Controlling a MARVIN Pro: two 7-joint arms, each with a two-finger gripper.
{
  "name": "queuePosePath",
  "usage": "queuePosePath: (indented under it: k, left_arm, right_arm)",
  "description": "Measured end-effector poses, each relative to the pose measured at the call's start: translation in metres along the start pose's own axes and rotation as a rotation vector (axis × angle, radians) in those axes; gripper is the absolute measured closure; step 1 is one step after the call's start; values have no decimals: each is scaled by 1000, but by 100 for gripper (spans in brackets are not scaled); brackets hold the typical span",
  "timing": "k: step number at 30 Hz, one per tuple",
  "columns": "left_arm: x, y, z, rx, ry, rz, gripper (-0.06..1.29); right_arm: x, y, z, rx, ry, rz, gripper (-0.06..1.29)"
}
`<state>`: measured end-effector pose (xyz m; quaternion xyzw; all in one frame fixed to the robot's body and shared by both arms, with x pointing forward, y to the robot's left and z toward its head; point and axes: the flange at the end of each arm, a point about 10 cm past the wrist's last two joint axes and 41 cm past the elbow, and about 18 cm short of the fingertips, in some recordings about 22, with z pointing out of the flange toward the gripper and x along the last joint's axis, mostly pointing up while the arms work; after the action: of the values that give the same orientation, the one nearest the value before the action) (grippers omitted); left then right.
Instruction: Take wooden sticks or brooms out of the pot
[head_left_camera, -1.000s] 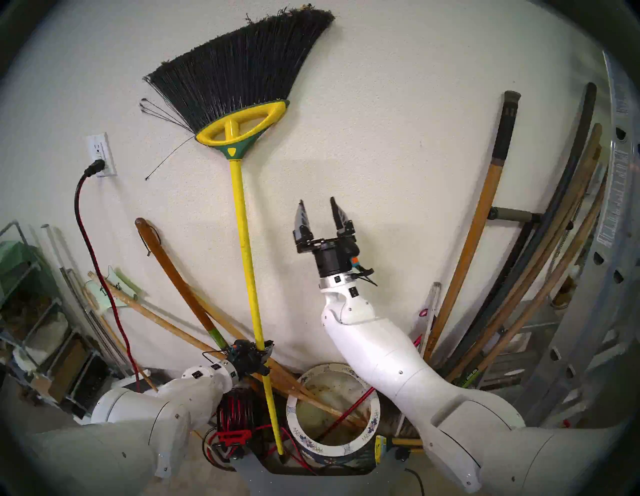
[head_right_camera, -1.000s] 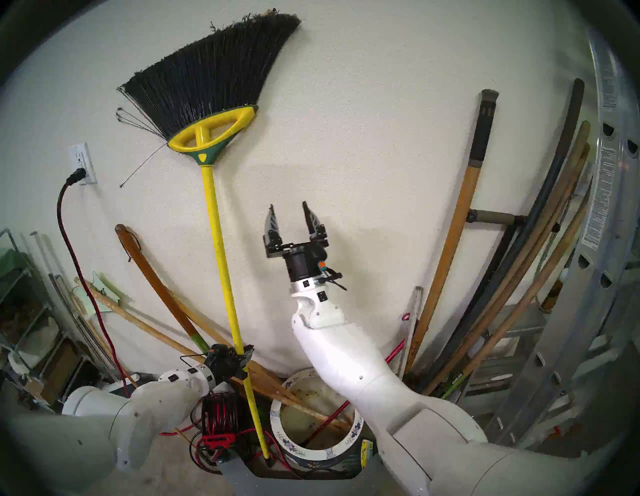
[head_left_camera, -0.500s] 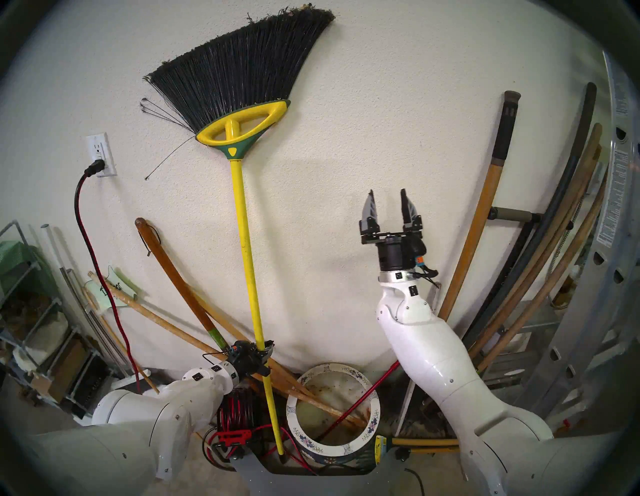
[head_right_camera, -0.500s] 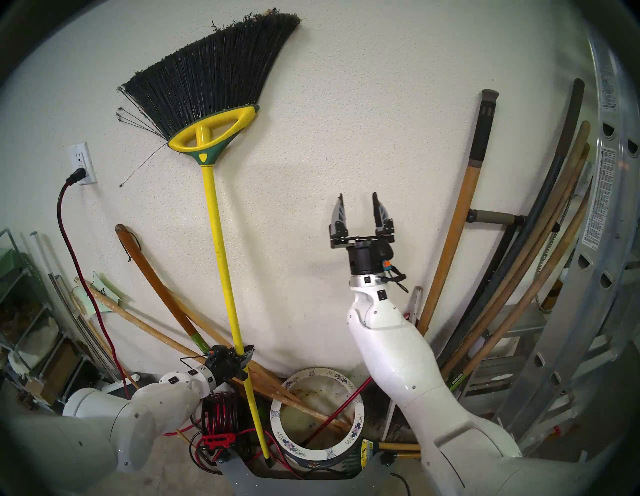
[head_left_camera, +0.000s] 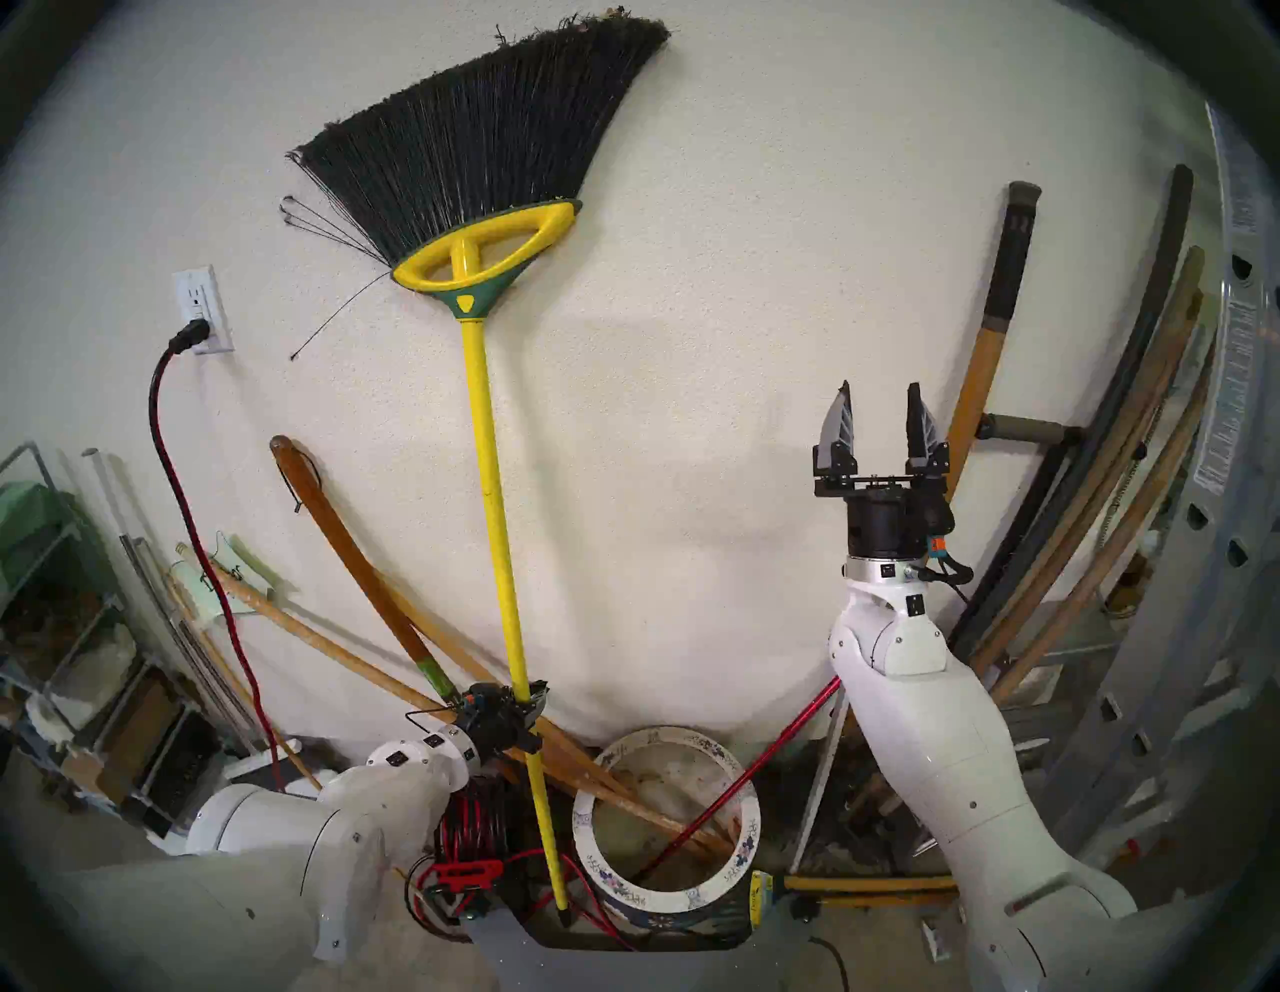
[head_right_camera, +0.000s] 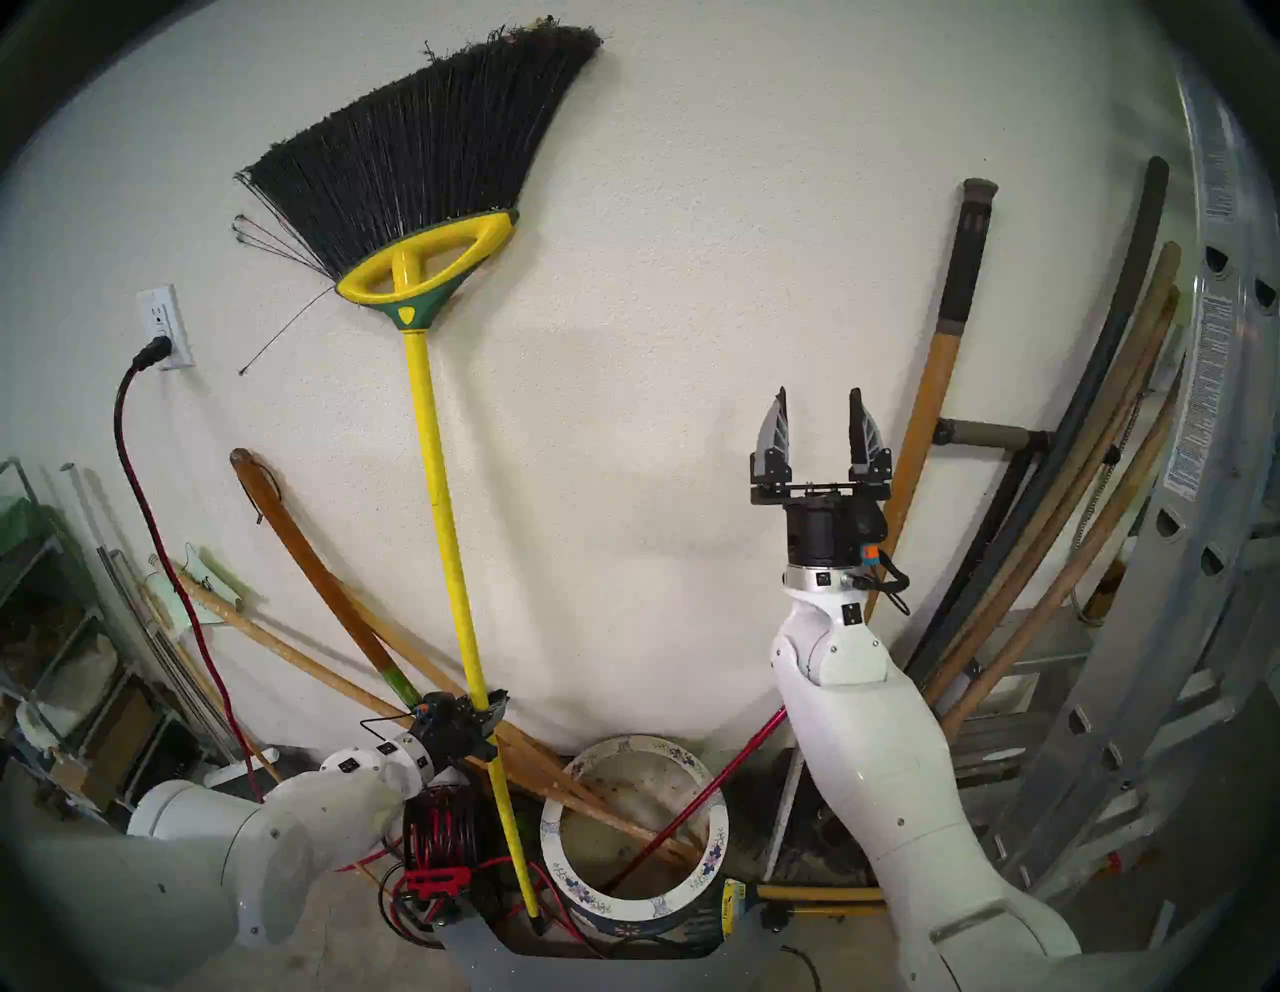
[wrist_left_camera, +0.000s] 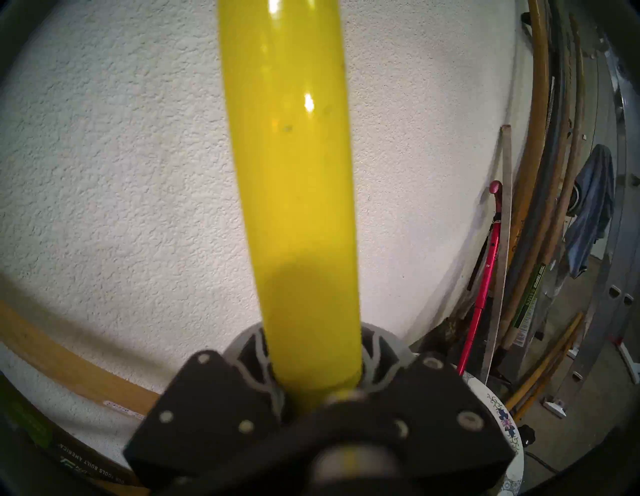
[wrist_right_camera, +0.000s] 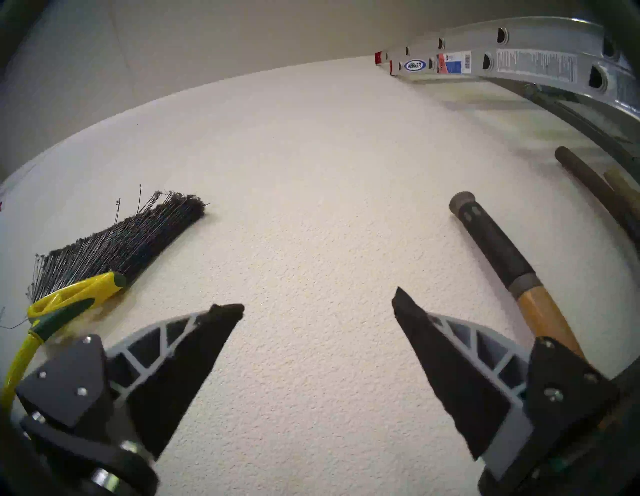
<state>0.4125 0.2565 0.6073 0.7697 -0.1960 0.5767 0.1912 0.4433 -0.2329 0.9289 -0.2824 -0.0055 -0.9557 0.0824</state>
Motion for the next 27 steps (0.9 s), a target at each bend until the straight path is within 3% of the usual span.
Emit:
queuePosePath:
  k: [15, 21, 23, 24, 26, 27]
  left_arm:
    - [-4, 6, -1, 38, 44, 19, 100]
    - [13, 5, 10, 40, 101, 47, 96]
    - [20, 4, 14, 42, 123, 55, 80]
    - [24, 3, 17, 43, 134, 59, 60]
    - [28, 3, 19, 43, 148, 65, 5]
    - [29, 2, 20, 43, 151, 67, -3]
  right_arm:
    - [20, -1, -28, -33, -5, -33, 0]
    - [22, -2, -32, -39, -6, -44, 0]
    - [23, -2, -33, -42, -6, -48, 0]
    - [23, -3, -33, -43, -6, -50, 0]
    - [23, -3, -34, -44, -6, -56, 0]
    - [23, -3, -35, -44, -5, -57, 0]
